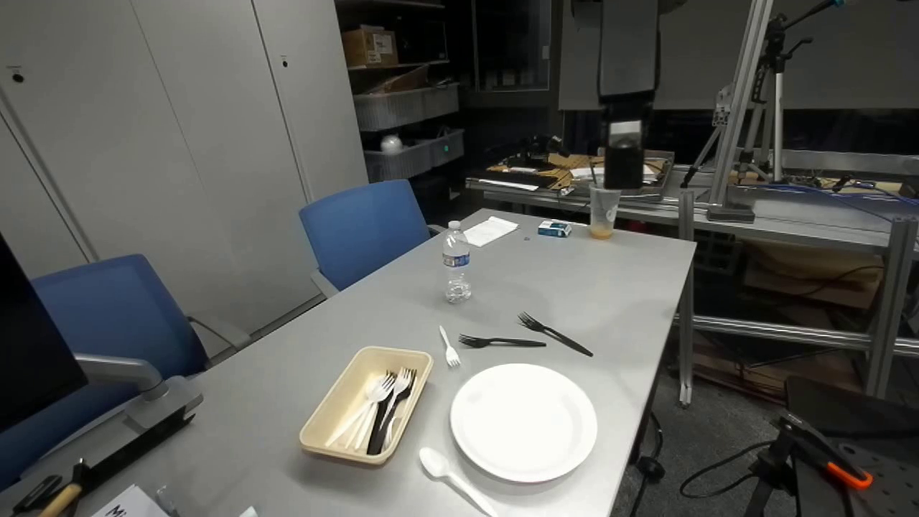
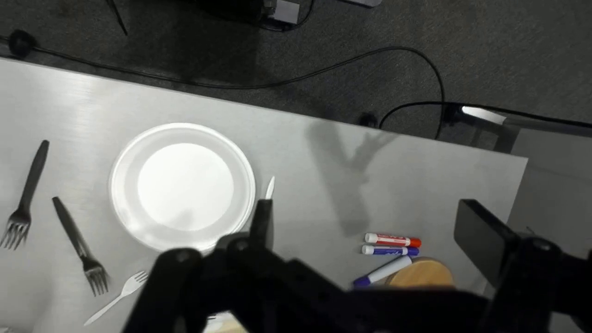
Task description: Pick both black forks on the table and put them on the tray
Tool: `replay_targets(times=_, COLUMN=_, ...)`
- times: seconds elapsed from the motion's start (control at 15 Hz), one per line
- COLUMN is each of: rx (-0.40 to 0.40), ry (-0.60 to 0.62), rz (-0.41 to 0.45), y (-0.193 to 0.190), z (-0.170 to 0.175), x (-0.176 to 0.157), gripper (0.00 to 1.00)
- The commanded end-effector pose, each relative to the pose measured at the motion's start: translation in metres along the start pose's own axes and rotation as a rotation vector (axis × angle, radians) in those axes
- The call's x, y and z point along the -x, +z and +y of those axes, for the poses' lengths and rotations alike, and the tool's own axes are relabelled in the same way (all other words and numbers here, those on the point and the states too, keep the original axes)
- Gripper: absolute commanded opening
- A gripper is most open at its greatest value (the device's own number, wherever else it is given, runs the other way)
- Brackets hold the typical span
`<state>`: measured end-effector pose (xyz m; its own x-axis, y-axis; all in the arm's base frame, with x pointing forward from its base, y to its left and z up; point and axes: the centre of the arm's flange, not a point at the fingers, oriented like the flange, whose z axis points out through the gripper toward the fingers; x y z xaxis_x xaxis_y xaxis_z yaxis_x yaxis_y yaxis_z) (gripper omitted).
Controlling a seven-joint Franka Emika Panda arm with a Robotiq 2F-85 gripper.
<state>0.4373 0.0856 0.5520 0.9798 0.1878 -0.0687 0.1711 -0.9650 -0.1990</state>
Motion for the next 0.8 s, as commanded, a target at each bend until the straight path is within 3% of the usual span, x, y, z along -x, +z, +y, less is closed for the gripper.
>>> replay_targets(times=0.0, rx=0.073, ry=0.084, rz=0.082, y=-0.008, z=0.025, x=-0.004, gripper=1.00)
replay_targets(times=0.47, rx=0.311, ry=0.253, rz=0.260, y=-0.021, z=0.105, x=-0.020, gripper=1.00)
replay_targets(times=0.73, rx=0.370, ry=0.337, rz=0.307, y=-0.014, z=0.139, x=-0.031, gripper=1.00)
